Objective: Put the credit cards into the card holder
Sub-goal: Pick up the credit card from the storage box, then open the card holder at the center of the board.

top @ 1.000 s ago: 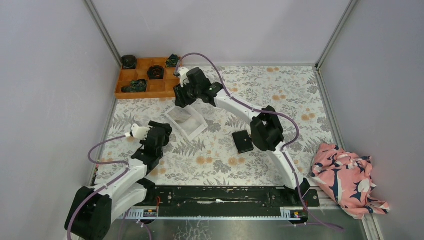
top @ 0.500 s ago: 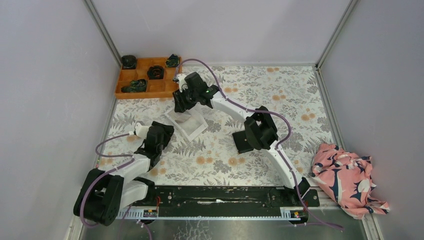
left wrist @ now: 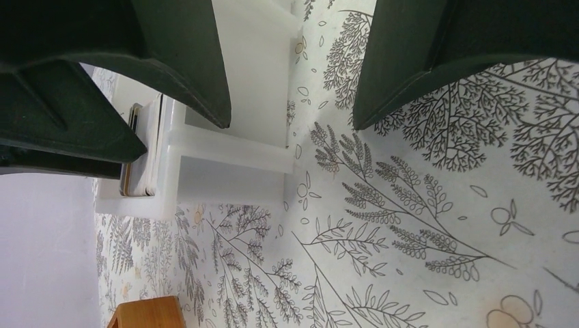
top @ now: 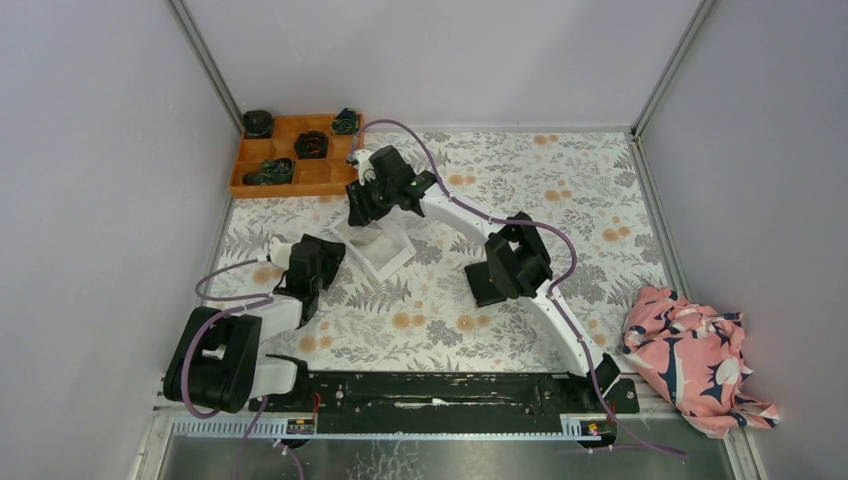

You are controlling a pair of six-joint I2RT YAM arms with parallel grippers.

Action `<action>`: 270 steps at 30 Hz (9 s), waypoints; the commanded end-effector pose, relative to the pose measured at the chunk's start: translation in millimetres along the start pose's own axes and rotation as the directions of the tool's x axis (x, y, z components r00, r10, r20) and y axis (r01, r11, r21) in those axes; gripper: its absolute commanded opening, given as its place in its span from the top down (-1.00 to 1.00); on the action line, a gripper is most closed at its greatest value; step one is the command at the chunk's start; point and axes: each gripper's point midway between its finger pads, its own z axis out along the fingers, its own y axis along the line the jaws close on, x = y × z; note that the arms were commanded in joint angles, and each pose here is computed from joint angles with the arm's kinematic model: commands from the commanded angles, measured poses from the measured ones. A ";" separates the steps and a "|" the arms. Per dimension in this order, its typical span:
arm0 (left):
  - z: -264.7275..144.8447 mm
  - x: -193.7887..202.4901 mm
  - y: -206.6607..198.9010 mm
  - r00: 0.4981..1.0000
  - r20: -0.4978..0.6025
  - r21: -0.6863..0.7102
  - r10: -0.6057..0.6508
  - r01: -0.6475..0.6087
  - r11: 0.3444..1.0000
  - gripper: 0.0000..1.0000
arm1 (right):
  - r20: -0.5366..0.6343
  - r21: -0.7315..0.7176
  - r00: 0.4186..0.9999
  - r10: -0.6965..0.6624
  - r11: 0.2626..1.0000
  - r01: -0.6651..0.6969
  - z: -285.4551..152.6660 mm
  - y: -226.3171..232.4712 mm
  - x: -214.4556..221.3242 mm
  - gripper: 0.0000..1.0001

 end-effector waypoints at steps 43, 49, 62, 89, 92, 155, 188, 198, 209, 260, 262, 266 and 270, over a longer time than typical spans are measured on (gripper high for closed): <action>16.4 5.7 -25.2 0.995 -0.078 0.082 0.055 -0.049 0.995 -0.42 | 0.105 -0.074 0.992 0.072 0.995 -0.065 -34.3 29.9 -44.7 0.41; 20.2 4.6 -26.9 0.996 -0.073 0.078 0.055 -0.049 0.996 -0.42 | 0.120 -0.057 0.991 0.062 0.997 -0.055 -41.0 29.1 -48.5 0.42; 28.6 -1.3 -38.3 0.996 -0.055 0.083 0.068 -0.064 0.995 -0.42 | 0.148 0.088 0.989 0.008 0.996 -0.022 -55.9 8.2 -49.9 0.60; -41.4 -11.6 -66.1 0.982 0.005 0.244 0.191 -0.186 0.952 -0.46 | 0.183 0.323 0.974 -0.136 0.944 0.071 -154.8 4.6 -48.5 1.00; -62.0 -2.5 -85.1 0.971 -0.004 0.371 0.239 -0.221 0.902 -0.46 | 0.195 0.274 0.973 -0.126 0.959 0.069 -180.0 24.5 -40.6 1.00; -261.5 196.1 -113.8 0.531 -0.111 0.979 0.840 0.202 0.003 0.49 | 0.026 -0.158 0.976 0.215 0.965 -0.209 -291.5 105.5 129.2 1.00; -212.2 204.5 -180.2 0.812 -0.342 0.920 0.473 0.187 0.344 1.00 | 0.529 0.050 0.816 0.236 0.950 -0.307 -338.6 52.1 130.5 -0.02; -207.5 221.7 -185.4 0.794 -0.384 0.904 0.471 0.220 0.367 1.00 | 0.565 0.033 0.784 0.258 0.942 -0.334 -331.1 44.7 132.6 -0.01; -212.8 221.1 -191.4 0.790 -0.396 0.903 0.468 0.243 0.354 1.00 | 0.586 0.050 0.768 0.260 0.934 -0.355 -327.6 34.9 136.5 -0.02; -121.9 246.7 -125.3 0.760 -0.467 0.763 0.453 0.088 0.640 -0.01 | 0.297 0.488 0.932 0.207 0.806 -0.335 -327.7 -41.7 146.6 1.00; -116.7 251.7 -120.8 0.746 -0.469 0.752 0.474 0.055 0.657 0.03 | 0.252 0.521 0.945 0.208 0.794 -0.314 -324.6 -48.1 151.6 1.00; -109.4 259.1 -116.8 0.724 -0.458 0.741 0.516 -0.010 0.672 0.18 | 0.169 0.567 0.959 0.226 0.774 -0.283 -316.4 -58.7 161.4 1.00; -105.9 265.7 -113.8 0.706 -0.443 0.734 0.552 -0.068 0.676 0.32 | 0.110 0.596 0.965 0.239 0.761 -0.257 -308.2 -67.7 168.5 1.00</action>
